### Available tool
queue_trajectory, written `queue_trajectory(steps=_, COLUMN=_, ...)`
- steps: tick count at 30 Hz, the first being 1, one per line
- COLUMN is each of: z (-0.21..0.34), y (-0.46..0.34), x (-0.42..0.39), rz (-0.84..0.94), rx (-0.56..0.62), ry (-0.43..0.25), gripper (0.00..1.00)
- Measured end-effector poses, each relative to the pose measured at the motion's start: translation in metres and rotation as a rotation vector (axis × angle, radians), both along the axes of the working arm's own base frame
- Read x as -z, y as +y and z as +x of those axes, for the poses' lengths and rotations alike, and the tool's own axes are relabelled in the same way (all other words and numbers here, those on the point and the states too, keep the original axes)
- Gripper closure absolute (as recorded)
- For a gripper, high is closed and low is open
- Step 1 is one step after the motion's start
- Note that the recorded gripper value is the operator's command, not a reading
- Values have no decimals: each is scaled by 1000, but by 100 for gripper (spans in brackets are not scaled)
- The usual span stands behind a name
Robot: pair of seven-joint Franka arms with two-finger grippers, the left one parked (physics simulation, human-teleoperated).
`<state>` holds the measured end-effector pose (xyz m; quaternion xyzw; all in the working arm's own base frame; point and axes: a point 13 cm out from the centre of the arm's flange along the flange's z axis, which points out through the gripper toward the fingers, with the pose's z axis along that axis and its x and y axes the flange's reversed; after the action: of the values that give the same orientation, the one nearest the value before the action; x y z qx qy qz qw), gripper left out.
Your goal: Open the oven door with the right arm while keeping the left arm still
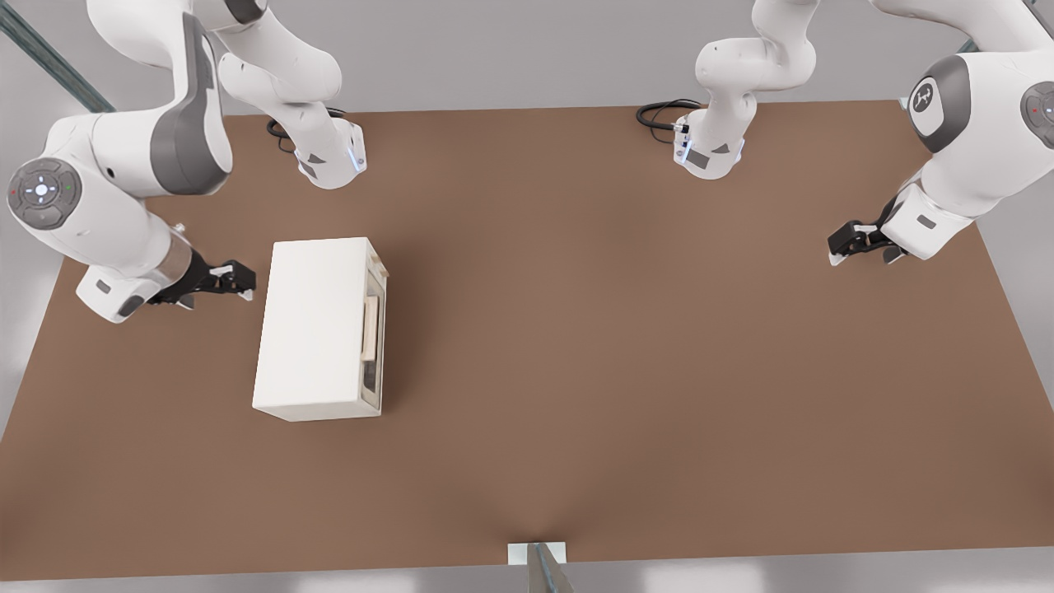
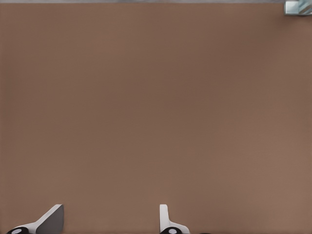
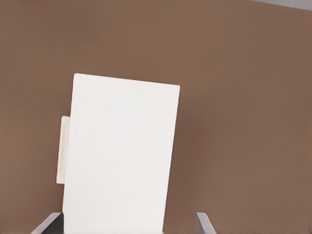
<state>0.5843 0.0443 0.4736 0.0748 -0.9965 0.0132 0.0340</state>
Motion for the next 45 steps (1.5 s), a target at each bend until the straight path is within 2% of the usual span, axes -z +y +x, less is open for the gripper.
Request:
queue_trajectory(steps=3, z=1, y=4, x=7, rz=-3, rx=-17, ry=14, gripper=0)
queue_trajectory(steps=4, z=1, y=15, x=15, rz=-11, rx=-45, ry=30, gripper=15)
queue_trajectory(steps=5, z=-1, y=25, x=23, rz=-36, rx=-82, ry=49, gripper=100)
queue_trajectory(steps=7, z=-7, y=67, x=54, rz=-214, rx=-237, ry=112, gripper=100)
queue_trajectory(steps=9, z=-30, y=142, x=113, rz=-469, rx=-440, ry=220, gripper=100)
queue_trajectory(steps=11, z=-48, y=168, x=159, rz=-660, rx=-506, ry=300, gripper=100)
queue_trajectory(steps=13, z=-61, y=166, x=186, rz=-797, rx=-499, ry=337, gripper=100)
queue_trajectory(steps=17, z=-64, y=169, x=202, rz=-933, rx=-448, ry=287, gripper=100)
queue_trajectory(steps=23, z=-69, y=181, x=226, rz=-1004, rx=-362, ry=219, gripper=100)
queue_trajectory(steps=32, z=-63, y=187, x=253, rz=-1022, rx=-240, ry=112, gripper=100)
queue_trajectory(steps=45, z=-52, y=181, x=264, rz=-1037, rx=-119, ry=20, gripper=100)
